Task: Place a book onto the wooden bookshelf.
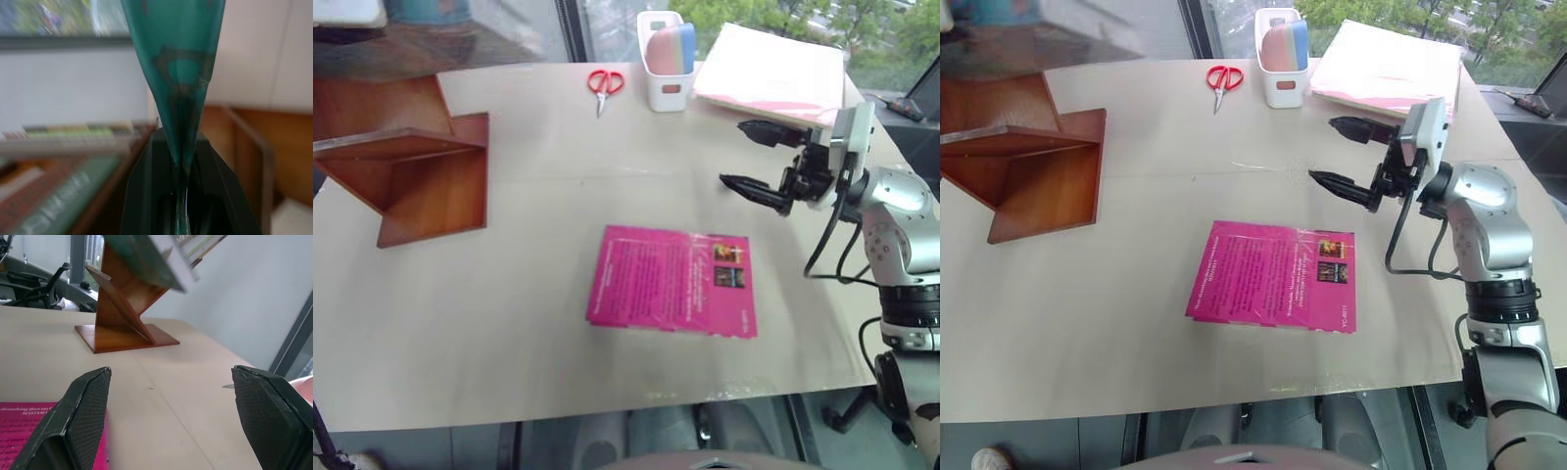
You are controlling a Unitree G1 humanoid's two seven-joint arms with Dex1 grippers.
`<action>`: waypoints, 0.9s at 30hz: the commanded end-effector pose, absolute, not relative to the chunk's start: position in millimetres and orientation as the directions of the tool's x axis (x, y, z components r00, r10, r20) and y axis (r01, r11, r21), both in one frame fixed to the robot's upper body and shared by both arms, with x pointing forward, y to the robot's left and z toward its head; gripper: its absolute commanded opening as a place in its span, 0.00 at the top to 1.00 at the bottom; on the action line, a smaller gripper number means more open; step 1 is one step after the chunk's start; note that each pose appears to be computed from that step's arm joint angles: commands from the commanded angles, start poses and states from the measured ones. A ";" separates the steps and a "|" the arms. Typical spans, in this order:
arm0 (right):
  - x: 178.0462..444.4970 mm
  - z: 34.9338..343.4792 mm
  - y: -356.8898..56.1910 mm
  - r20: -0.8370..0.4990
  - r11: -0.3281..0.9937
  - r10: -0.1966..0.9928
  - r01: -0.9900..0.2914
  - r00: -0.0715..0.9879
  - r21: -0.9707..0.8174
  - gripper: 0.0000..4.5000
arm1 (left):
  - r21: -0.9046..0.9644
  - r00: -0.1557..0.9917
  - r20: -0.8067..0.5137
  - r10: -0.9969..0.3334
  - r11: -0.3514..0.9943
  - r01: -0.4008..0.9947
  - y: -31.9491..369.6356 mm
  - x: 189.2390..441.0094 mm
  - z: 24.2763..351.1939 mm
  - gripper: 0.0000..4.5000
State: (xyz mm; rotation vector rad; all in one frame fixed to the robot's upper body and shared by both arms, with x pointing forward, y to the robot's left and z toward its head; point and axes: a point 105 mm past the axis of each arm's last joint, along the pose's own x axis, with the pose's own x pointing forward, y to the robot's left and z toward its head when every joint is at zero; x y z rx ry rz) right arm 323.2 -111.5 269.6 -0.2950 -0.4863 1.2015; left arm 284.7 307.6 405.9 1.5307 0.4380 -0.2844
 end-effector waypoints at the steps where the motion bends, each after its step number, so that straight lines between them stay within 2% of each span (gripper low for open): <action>1: 315.8 290.1 -104.8 0.247 0.319 0.945 -0.779 0.215 -0.540 0.11 | 0.872 0.861 -0.489 0.143 0.072 0.483 318.6 269.5 405.2 0.99; 4: 312.7 298.4 -99.2 0.269 0.313 0.944 -0.767 0.189 -0.561 0.11 | 0.871 0.847 -0.491 0.204 0.082 0.485 334.7 273.4 399.2 0.99; 10: 306.6 300.7 -78.6 0.271 0.270 0.953 -0.773 0.132 -0.574 0.11 | 0.857 0.823 -0.506 0.257 0.045 0.513 367.1 293.1 366.4 0.99; 22: 301.0 308.6 -69.9 0.295 0.262 0.949 -0.790 0.108 -0.554 0.11 | 0.844 0.823 -0.536 0.186 0.084 0.530 370.6 295.9 346.4 0.99; 25: 301.9 312.3 -70.1 0.311 0.270 0.944 -0.799 0.110 -0.537 0.11 | 0.856 0.838 -0.517 0.175 0.094 0.508 370.3 295.1 347.9 0.73; 27: 300.4 316.8 -69.8 0.330 0.269 0.939 -0.806 0.097 -0.528 0.11 | 0.868 0.853 -0.497 0.161 0.091 0.489 367.1 295.5 351.1 0.50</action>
